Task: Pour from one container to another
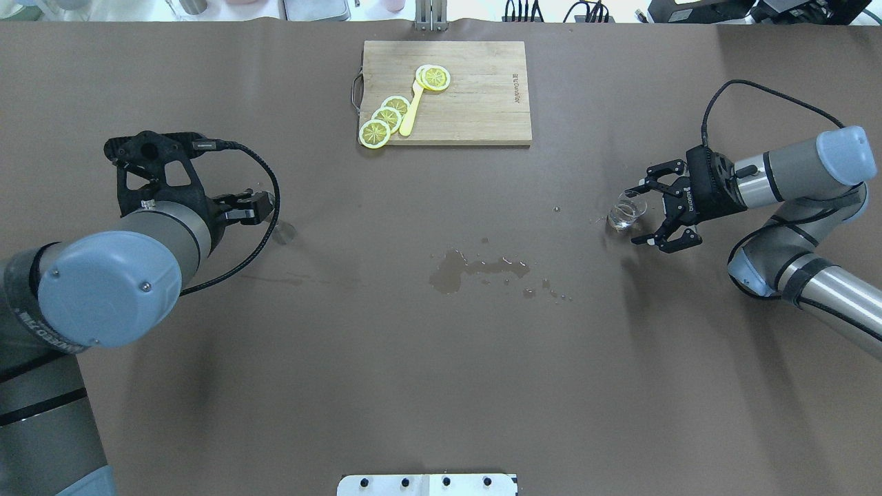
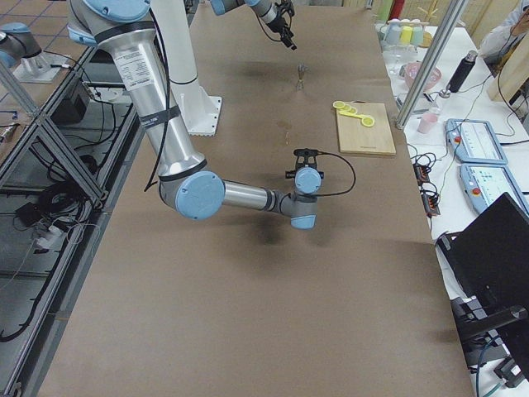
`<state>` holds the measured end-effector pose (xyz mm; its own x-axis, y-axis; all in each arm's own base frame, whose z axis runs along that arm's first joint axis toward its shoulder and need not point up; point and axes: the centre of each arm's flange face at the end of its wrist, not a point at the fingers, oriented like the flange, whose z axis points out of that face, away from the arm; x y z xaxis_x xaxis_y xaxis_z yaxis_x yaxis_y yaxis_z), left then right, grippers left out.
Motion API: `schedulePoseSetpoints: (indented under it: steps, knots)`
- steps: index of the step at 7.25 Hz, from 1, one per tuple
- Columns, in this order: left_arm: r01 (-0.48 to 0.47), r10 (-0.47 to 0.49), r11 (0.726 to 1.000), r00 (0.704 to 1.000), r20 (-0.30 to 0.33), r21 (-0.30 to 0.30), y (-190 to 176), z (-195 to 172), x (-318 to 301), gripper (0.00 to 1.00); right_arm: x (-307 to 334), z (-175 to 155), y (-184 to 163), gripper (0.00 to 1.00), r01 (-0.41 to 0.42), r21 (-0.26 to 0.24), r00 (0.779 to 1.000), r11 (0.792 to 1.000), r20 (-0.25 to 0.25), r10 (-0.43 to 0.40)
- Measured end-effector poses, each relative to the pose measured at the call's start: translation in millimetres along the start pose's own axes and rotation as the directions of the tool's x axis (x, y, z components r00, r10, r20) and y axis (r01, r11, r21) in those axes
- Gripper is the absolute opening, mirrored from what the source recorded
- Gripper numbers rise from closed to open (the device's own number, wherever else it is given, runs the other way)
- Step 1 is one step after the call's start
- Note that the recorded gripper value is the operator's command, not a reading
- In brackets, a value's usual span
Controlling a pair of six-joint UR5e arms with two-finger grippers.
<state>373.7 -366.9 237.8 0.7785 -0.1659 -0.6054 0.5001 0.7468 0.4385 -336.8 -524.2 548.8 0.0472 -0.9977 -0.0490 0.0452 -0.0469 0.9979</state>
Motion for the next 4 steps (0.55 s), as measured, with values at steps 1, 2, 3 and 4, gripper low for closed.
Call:
schedulePoseSetpoints:
  steps: [1,2,3,4]
  knots:
    - [0.018,-0.018,1.0,1.0,0.013,-0.001,13,8,6,0.98,-1,1,2,0.93,-0.002,-0.002,1.0,1.0,0.001,0.002]
    - [0.103,-0.103,0.995,0.995,0.016,-0.002,29,16,15,0.98,-2,3,4,0.93,-0.006,-0.005,1.0,1.0,0.002,0.006]
    - [0.184,-0.185,0.982,0.983,0.008,0.026,45,21,26,0.98,-3,5,6,0.93,-0.008,-0.008,1.0,1.0,0.002,0.008]
    - [0.2,-0.201,0.976,0.98,-0.005,0.083,63,23,36,0.98,-4,6,7,0.91,-0.01,-0.01,1.0,1.0,0.001,0.01]
